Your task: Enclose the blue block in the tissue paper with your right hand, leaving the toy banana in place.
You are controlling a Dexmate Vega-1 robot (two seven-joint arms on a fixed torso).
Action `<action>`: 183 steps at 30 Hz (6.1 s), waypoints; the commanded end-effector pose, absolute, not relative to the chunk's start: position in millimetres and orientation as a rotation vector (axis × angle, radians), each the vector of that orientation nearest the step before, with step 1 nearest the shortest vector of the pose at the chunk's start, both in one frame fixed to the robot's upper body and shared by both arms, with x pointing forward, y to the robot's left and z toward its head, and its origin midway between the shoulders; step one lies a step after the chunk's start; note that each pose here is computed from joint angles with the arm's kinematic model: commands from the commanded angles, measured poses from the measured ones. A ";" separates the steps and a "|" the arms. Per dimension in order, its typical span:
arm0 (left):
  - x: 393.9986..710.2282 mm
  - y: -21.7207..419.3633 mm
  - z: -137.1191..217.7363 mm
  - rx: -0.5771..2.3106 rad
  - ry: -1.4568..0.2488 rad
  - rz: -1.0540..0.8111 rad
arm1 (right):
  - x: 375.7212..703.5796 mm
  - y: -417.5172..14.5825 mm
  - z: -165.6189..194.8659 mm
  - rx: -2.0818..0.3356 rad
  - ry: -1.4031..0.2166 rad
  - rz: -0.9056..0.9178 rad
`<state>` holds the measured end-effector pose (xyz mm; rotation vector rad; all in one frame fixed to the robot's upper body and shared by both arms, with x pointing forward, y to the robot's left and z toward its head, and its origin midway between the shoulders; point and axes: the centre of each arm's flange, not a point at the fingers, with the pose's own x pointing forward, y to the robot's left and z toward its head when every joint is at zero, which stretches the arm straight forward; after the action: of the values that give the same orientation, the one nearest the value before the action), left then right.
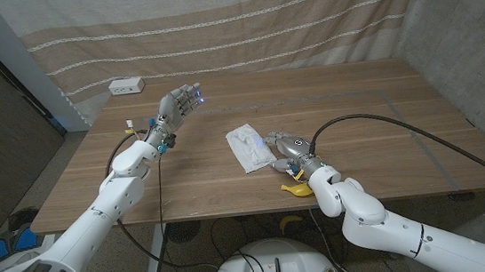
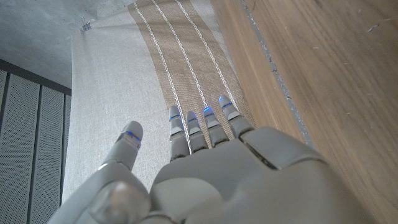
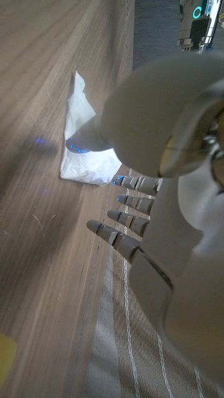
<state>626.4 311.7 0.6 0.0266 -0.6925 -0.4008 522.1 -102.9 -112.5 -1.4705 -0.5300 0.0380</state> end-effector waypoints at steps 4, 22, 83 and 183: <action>624.6 316.2 -4.5 -0.012 -0.686 -0.393 | 530.4 -102.3 -112.3 -1.549 -0.496 0.076; 616.2 322.8 -16.1 -0.053 -0.679 -0.364 | 531.7 -90.8 -111.6 -1.556 -0.581 0.164; 601.8 334.4 -29.7 -0.079 -0.708 -0.317 | 532.3 -95.0 -68.6 -1.381 -0.676 0.186; 606.0 301.3 2.9 0.698 -0.345 -0.392 | 604.2 -84.1 37.2 -0.790 -0.288 0.544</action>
<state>608.1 312.2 0.4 0.5173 -0.4233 -0.3906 604.6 -78.3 34.2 -0.8397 -0.2874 0.5269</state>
